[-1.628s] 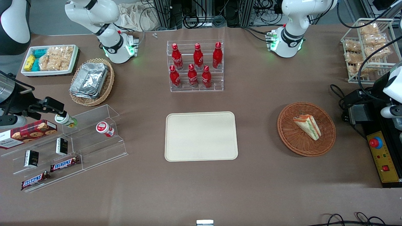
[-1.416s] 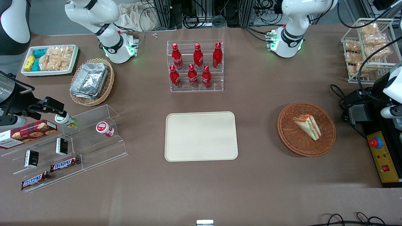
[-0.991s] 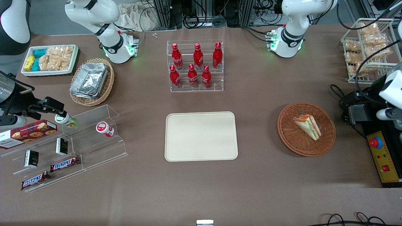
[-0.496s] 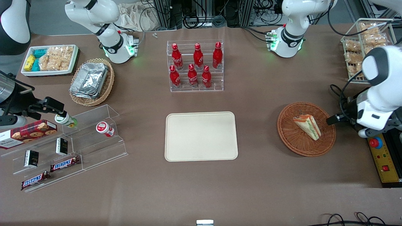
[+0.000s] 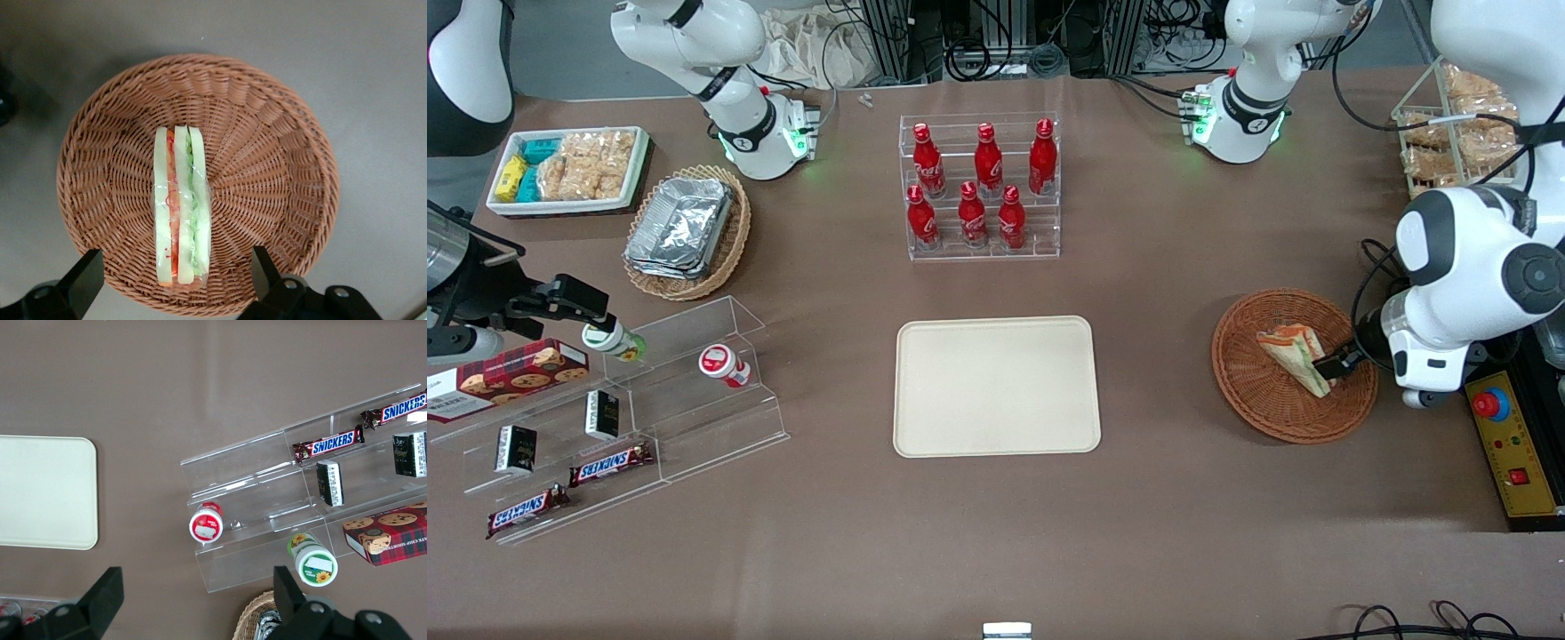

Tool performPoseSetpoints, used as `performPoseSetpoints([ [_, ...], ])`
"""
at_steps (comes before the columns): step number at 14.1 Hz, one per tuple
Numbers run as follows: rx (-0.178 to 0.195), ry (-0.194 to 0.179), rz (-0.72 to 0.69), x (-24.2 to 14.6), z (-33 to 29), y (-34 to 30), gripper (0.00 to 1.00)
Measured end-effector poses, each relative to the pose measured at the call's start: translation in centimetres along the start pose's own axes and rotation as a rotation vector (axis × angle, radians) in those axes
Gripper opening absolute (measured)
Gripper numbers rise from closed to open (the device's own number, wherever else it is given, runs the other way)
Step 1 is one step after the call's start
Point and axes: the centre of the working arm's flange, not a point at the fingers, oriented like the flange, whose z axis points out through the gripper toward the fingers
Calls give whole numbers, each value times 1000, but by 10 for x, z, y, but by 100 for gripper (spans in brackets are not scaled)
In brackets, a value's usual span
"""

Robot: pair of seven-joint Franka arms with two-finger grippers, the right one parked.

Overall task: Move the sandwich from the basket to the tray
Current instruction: 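Lower the open left gripper over the sandwich in the wicker basket, then close the left gripper on the sandwich and lift it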

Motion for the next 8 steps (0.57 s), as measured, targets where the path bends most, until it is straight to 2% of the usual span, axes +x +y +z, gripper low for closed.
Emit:
performPoseSetpoints([
  [4, 16, -27, -13, 0, 18, -2, 99],
  [8, -9, 5, -18, -8, 52, -9, 100],
])
